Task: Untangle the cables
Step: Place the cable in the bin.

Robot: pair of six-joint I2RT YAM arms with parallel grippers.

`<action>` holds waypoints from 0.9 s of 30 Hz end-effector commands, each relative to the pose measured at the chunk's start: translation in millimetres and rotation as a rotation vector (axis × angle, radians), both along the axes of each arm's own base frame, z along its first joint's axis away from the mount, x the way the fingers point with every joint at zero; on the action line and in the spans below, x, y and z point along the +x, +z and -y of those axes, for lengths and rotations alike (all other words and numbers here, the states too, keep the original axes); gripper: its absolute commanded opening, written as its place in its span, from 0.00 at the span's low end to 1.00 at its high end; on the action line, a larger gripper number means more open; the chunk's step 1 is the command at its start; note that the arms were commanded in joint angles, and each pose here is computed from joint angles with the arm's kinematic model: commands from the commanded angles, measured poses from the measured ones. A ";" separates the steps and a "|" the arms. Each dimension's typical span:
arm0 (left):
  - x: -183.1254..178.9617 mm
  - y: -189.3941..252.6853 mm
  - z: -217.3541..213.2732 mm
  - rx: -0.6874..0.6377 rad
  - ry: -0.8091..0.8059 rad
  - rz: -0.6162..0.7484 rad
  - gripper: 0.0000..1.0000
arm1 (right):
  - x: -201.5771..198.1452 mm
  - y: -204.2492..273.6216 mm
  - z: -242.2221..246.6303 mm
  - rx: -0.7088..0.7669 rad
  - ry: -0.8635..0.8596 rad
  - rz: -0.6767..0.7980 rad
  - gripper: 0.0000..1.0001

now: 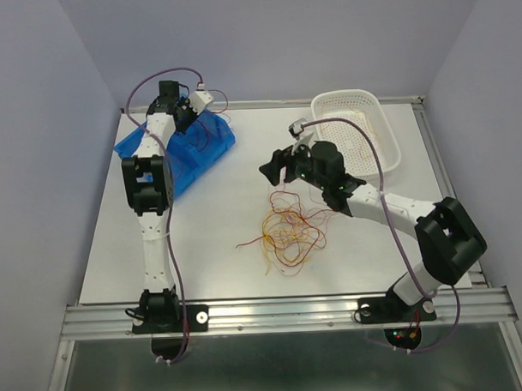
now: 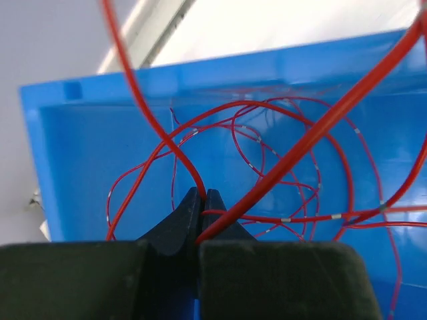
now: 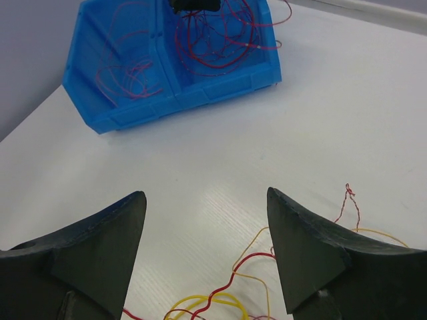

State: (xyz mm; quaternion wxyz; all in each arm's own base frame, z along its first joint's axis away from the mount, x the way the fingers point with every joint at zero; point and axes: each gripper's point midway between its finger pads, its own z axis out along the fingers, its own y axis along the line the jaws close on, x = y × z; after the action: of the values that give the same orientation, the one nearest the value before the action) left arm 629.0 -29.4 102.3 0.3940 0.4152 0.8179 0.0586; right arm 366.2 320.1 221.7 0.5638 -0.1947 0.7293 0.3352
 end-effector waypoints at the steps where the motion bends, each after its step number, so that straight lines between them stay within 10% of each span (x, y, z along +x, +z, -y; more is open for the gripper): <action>1: -15.5 -25.8 -14.1 0.065 0.022 -0.126 0.00 | 14.2 -1.8 -9.6 0.022 0.003 0.007 0.77; 7: -16.8 -37.0 -25.4 0.119 0.046 -0.139 0.02 | 19.6 -10.2 -18.9 0.027 0.026 -0.015 0.77; 15: -14.2 39.8 -12.9 0.049 -0.014 0.045 0.49 | 22.6 -10.2 -22.9 0.035 0.036 -0.017 0.76; 27: -27.3 90.2 -14.3 0.073 -0.033 0.102 0.54 | 53.2 -6.2 -38.6 0.065 0.052 -0.016 0.76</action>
State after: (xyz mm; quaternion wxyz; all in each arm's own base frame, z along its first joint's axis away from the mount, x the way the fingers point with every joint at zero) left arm 609.1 -18.2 145.2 0.3925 0.4332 0.8067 0.0872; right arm 392.3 343.3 173.5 0.5180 -0.1954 0.7587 0.3434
